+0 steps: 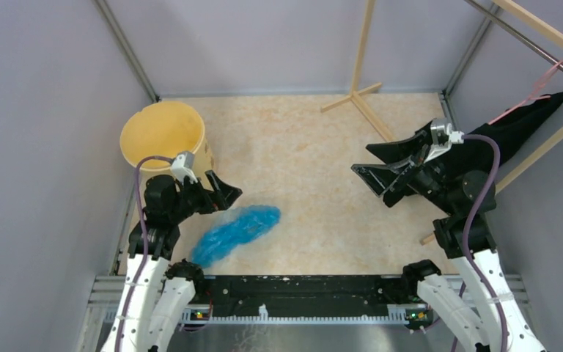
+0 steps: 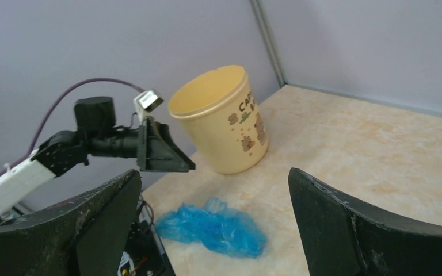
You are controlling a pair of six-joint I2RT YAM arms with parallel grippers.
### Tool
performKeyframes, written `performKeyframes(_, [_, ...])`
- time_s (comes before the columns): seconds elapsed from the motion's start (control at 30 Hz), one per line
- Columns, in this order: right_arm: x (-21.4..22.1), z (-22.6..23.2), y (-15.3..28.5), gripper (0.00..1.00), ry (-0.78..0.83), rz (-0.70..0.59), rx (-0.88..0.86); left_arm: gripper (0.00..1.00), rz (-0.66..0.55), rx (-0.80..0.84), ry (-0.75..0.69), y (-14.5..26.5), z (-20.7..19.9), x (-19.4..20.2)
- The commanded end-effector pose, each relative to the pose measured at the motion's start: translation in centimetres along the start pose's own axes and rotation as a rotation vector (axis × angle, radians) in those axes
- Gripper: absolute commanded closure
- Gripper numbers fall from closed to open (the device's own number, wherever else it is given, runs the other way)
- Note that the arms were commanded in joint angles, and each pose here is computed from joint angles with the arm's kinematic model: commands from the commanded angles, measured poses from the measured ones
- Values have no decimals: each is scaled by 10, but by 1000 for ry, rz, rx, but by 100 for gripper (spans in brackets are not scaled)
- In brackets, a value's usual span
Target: Put the trash bags into the trash bin
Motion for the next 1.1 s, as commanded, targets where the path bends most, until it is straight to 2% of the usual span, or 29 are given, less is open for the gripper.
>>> performKeyframes(0.0, [-20, 34, -4, 1, 52, 1, -215, 1, -27, -107, 132, -9, 18, 0])
performKeyframes(0.13, [-12, 44, -22, 1, 37, 66, -262, 1, -51, -221, 256, -23, 48, 13])
performKeyframes(0.2, [7, 57, -37, 1, 41, 132, -275, 1, -50, -273, 292, -29, 61, 19])
performKeyframes(0.3, [47, 59, -65, 1, 78, 257, -187, 1, -37, -362, 321, -32, 79, 26])
performKeyframes(0.47, [151, 41, -110, 1, 90, 551, -37, 1, 16, -380, 331, -33, 80, 32])
performKeyframes(0.6, [239, 23, -129, 2, 29, 732, 7, 1, -15, -381, 320, -27, 78, 29])
performKeyframes(0.7, [280, 31, -133, 4, 46, 744, -99, 1, -68, -371, 304, -21, 74, 21])
performKeyframes(0.8, [314, 38, -130, 5, 163, 743, -144, 1, -135, -367, 293, -16, 74, 15])
performKeyframes(0.93, [342, 35, -128, 5, 381, 758, -55, 1, -178, -331, 270, -14, 71, 12])
performKeyframes(1.07, [360, 29, -134, 15, 449, 816, 4, 1, -161, -302, 245, -16, 67, 12])
Point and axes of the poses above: each gripper's point midway between its finger pads, its own y axis back along the fingers, its own z axis along the line the jaws close on, x = y × z, the point moved 3 cm from there along y, back along the fingers, and after that the axes turned 6 degrees about y, right-handed, at the moved point
